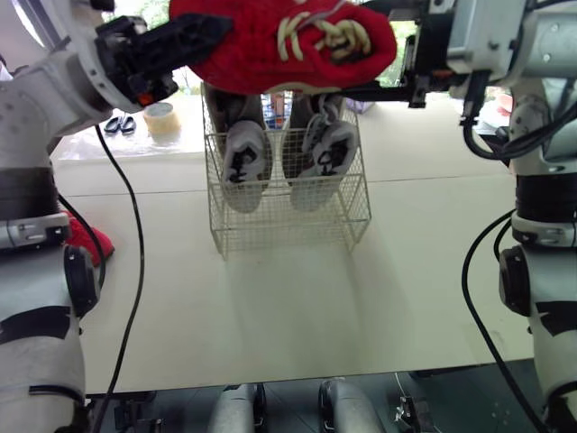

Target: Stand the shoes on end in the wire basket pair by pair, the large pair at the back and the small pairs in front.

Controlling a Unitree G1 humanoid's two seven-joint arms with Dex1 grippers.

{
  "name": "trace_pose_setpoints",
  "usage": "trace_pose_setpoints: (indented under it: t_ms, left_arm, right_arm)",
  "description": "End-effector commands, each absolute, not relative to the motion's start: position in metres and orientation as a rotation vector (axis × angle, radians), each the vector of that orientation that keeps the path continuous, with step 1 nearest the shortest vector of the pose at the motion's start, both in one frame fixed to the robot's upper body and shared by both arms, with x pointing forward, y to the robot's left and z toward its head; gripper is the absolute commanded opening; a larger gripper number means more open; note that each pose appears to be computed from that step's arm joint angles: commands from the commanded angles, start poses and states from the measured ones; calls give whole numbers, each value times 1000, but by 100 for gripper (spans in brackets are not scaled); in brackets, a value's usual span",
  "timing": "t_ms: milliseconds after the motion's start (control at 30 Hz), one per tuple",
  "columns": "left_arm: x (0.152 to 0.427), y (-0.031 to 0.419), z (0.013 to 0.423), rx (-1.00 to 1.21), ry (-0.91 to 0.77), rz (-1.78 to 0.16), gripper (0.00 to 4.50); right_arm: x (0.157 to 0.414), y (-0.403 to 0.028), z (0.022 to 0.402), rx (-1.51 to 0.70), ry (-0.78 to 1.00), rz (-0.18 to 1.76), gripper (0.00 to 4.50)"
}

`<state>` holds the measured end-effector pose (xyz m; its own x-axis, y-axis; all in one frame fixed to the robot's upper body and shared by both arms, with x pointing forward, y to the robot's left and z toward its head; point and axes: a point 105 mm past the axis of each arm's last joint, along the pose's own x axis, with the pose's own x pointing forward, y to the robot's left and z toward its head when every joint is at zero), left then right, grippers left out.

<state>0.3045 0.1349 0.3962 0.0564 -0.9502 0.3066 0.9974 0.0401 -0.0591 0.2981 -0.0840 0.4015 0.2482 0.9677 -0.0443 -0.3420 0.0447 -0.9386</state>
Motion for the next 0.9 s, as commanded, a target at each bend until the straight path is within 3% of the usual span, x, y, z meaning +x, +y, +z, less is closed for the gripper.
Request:
trace_pose_setpoints:
  t_ms: [33,100,167,333,367,467,600,733,900]
  left_arm:
    - [297,140,403,-287,-234,-1526,77]
    - [296,143,403,-342,-246,-1521,24]
    - [294,149,397,-410,-296,-1492,24]
    - [289,159,376,-614,-480,-1327,24]
    - [286,159,372,-664,-515,-1293,24]
    - [278,150,369,-820,-614,-1218,24]
    - [277,130,366,-980,-647,-1182,24]
    - [281,111,359,-1038,-627,-1181,24]
    - [288,101,343,-1040,-570,-1180,24]
  right_arm:
    - [282,-80,411,-1096,-848,1166,198]
    - [283,-81,409,-1080,-835,1160,198]
    - [288,-88,410,-933,-805,1119,198]
    - [305,-135,401,-296,-689,958,432]
    - [306,-147,398,-148,-678,930,442]
    - [302,-165,385,298,-638,954,442]
    - [294,-147,382,668,-590,1099,442]
    - [289,-116,382,832,-526,1194,442]
    - [279,-81,389,870,-507,1250,442]
